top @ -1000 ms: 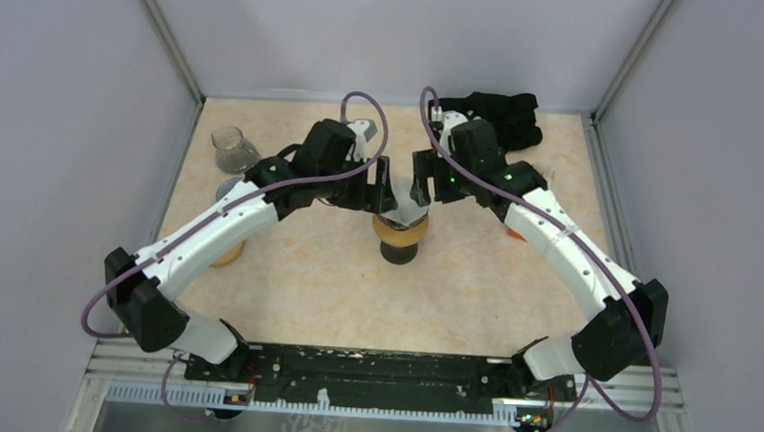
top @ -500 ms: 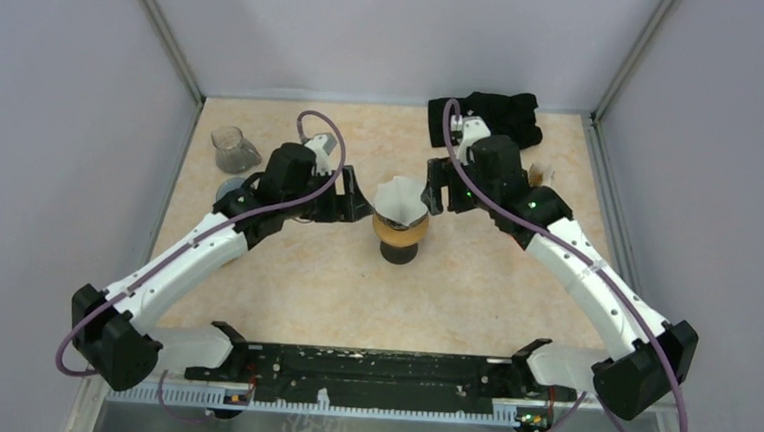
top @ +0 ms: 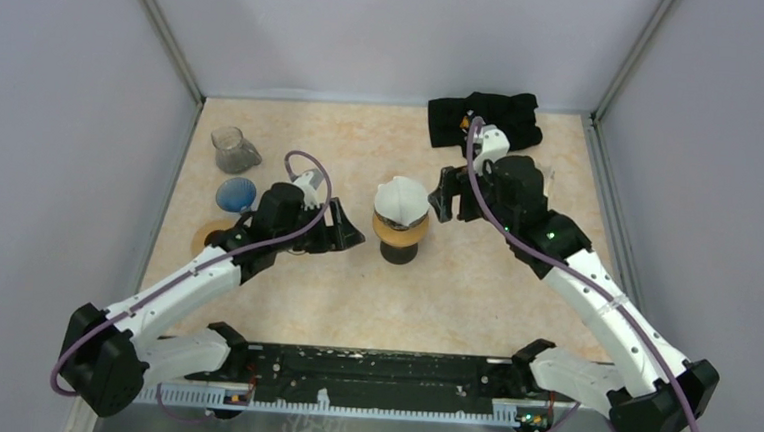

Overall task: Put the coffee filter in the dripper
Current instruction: Move the coffee server to the center of the board.

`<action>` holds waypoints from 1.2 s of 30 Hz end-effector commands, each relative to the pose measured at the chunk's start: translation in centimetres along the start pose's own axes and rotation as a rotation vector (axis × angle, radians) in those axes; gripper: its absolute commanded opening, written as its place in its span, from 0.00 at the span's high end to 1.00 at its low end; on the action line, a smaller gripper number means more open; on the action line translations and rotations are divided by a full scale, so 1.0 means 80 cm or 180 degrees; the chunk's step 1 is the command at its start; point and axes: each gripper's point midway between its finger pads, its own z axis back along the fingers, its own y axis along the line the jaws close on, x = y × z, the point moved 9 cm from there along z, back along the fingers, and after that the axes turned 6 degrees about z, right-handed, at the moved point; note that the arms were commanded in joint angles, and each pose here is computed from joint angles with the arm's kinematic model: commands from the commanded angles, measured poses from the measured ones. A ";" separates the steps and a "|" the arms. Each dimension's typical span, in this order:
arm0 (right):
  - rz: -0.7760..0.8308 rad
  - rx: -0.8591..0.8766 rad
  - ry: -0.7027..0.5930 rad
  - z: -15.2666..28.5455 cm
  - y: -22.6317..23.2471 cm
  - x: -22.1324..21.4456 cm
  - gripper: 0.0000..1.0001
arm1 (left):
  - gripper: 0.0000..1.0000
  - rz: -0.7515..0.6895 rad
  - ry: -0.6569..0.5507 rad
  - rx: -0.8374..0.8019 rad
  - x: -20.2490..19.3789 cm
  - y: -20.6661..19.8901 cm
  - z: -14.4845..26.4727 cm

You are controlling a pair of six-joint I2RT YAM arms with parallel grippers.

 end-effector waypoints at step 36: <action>0.0018 -0.0529 -0.0694 0.035 -0.021 0.013 0.24 | 0.43 0.0648 0.0367 -0.0752 -0.069 0.023 -0.146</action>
